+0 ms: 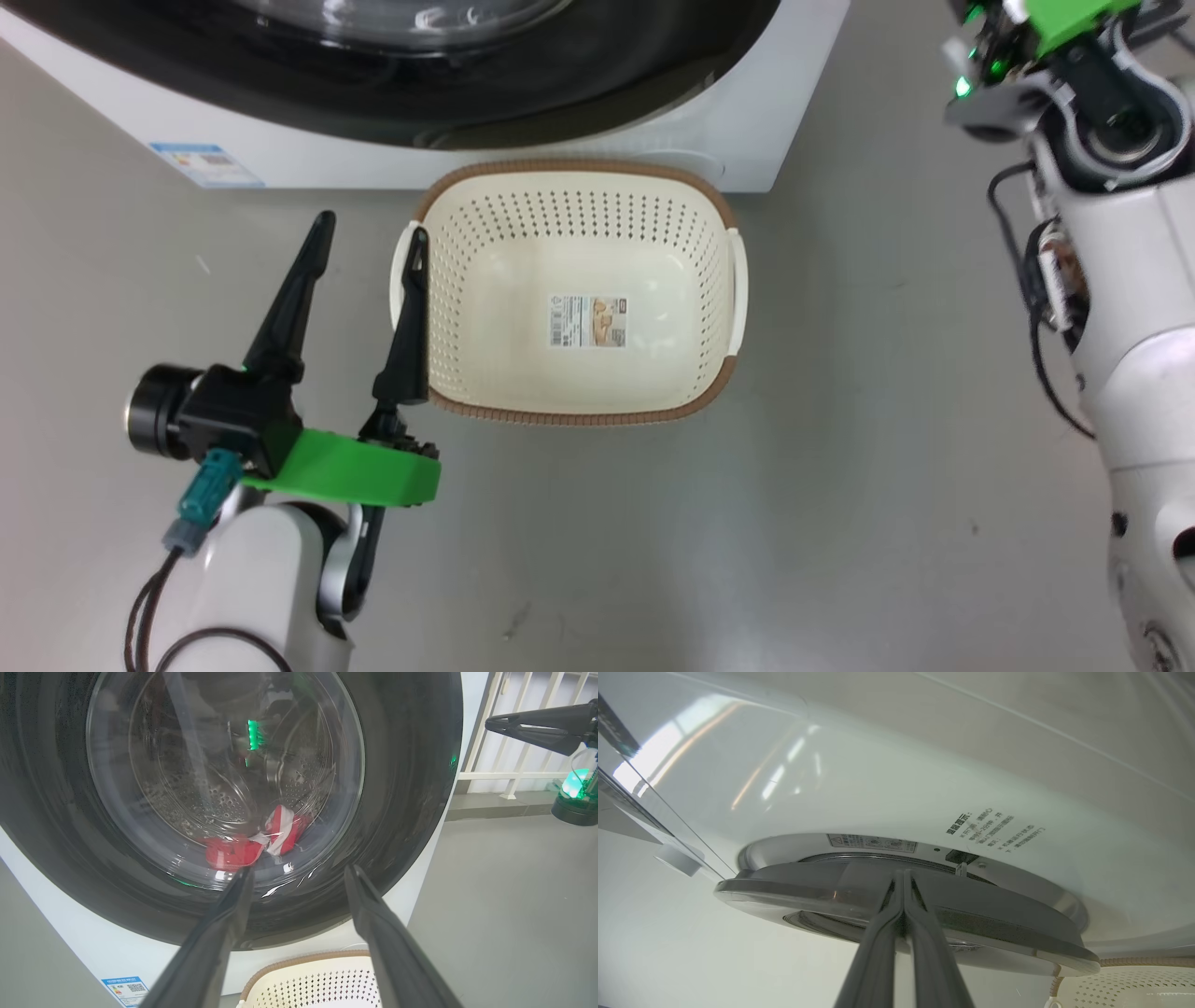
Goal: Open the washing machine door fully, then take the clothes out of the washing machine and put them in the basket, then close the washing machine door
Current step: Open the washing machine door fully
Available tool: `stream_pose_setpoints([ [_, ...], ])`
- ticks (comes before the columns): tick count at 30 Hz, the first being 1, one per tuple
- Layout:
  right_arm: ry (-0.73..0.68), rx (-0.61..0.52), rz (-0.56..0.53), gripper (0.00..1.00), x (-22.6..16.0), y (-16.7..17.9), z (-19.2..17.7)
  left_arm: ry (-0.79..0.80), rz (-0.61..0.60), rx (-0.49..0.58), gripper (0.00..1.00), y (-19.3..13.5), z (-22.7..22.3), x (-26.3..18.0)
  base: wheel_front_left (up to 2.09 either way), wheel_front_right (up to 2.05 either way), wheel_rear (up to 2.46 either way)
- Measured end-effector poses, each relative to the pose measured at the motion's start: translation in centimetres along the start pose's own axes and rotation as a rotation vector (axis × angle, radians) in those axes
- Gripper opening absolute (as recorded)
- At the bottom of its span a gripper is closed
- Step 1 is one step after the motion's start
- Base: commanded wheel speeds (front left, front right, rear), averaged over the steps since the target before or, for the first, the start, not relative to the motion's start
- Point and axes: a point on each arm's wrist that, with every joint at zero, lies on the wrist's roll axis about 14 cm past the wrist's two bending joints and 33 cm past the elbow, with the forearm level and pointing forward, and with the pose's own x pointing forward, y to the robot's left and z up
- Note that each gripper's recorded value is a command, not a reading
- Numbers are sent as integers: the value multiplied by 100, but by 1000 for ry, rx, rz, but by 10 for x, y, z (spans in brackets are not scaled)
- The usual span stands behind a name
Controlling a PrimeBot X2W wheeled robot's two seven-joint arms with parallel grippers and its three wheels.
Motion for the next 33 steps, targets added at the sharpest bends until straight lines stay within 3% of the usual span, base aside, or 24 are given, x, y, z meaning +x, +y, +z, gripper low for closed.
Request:
stream_pose_setpoints([
  [14,122,42,-7,0,44,-22,-14,52,16,14,100,12,-26,7,0,0,0],
  [33,332,59,58,0,53,2,-44,63,38,10,100,18,-27,5,0,0,0],
])
